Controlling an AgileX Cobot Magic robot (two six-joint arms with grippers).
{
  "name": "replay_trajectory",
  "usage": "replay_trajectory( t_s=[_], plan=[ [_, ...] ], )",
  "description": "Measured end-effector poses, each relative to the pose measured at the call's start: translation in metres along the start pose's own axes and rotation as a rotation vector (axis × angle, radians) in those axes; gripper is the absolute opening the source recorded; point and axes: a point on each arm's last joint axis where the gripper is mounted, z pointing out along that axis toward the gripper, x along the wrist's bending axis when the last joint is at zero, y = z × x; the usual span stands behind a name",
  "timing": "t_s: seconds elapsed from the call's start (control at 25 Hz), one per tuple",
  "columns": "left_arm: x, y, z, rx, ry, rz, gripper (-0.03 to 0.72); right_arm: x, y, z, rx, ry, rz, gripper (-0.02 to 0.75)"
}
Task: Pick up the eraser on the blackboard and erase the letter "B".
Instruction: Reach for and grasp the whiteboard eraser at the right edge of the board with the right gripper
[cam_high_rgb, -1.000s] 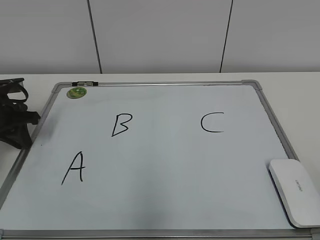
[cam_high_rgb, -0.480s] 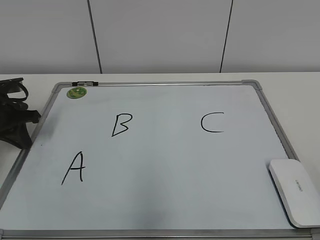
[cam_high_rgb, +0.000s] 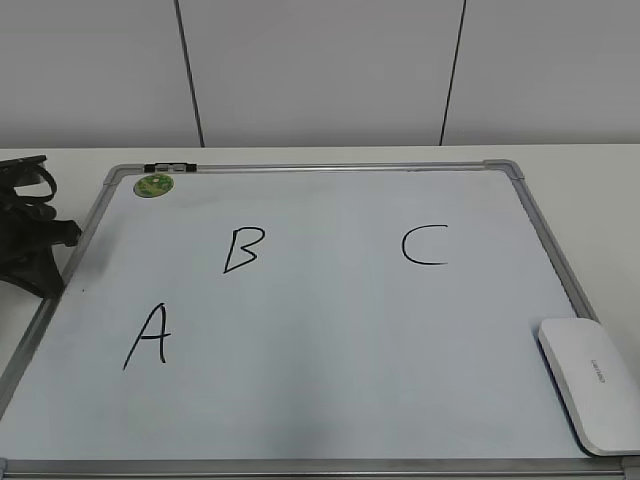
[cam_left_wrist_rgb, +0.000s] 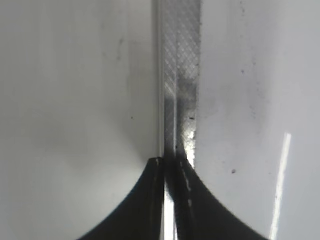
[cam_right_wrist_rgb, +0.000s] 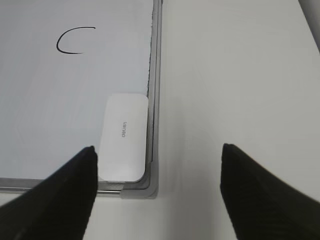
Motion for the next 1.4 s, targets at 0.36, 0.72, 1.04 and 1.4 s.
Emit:
replay_trajectory(
  t_s=[0.36,0.72,1.04,1.4],
  plan=[
    [0.000,0.000,0.000,0.000,-0.001,0.000,0.008,0.007,0.023,0.042,0.243,0.106,0.000,0.587],
    [0.000,0.000,0.000,0.000,-0.001,0.000,0.008,0.009,0.039,0.075,0.393,0.142,0.030,0.586],
    [0.000,0.000,0.000,0.002,-0.002,-0.002,0.008,0.012,0.037,0.100,0.495,0.171,0.067,0.587],
    [0.000,0.000,0.000,0.001,-0.002,-0.001,0.008,0.012,0.041,0.121,0.552,0.171,0.072,0.586]
  ],
)
